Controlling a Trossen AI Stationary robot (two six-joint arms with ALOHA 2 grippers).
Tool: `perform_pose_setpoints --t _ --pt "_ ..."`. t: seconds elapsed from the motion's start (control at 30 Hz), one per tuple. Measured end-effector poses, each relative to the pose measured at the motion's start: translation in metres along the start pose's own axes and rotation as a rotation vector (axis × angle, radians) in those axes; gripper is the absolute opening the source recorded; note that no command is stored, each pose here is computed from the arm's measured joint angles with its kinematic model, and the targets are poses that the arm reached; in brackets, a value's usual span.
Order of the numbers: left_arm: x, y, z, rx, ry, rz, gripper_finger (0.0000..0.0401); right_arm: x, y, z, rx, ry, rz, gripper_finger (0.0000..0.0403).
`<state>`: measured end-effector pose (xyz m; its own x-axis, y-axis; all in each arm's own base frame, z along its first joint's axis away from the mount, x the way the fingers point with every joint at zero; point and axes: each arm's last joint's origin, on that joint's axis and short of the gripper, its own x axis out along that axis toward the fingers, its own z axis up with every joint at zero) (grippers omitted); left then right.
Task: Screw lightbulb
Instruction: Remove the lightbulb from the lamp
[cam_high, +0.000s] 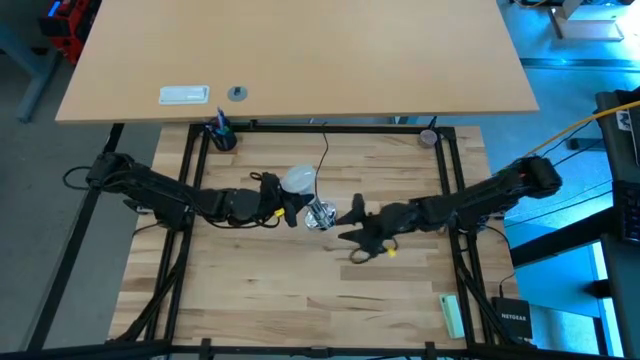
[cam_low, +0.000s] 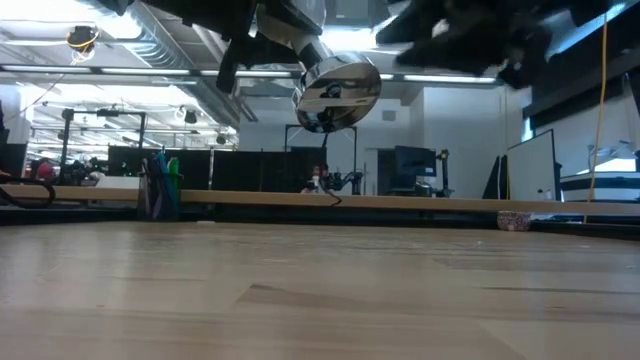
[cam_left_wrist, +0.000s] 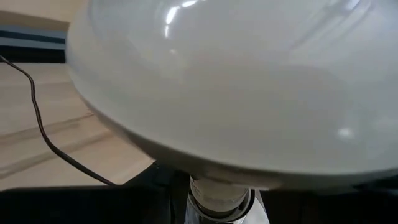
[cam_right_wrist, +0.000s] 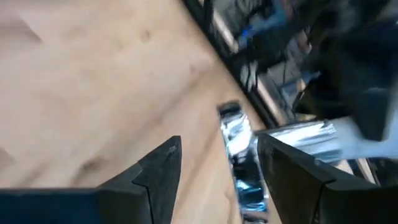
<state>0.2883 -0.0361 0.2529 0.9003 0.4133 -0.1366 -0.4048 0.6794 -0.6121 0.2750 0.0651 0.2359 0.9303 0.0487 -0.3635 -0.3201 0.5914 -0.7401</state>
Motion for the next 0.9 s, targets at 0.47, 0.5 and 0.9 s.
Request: perform_pose_setpoints --t 0.47,0.5,0.9 --pt "-0.001 0.000 -0.003 0.018 0.017 0.006 0.0137 0.047 -0.007 0.011 -0.116 0.265 0.061 0.0184" --pt "-0.001 0.000 -0.003 0.021 0.021 0.009 0.0137 0.048 -0.007 0.012 -0.115 0.262 0.060 0.0165" --pt "-0.012 -0.017 -0.010 0.114 0.062 -0.152 0.0137 0.035 -0.016 0.021 -0.070 0.205 0.032 0.0067"
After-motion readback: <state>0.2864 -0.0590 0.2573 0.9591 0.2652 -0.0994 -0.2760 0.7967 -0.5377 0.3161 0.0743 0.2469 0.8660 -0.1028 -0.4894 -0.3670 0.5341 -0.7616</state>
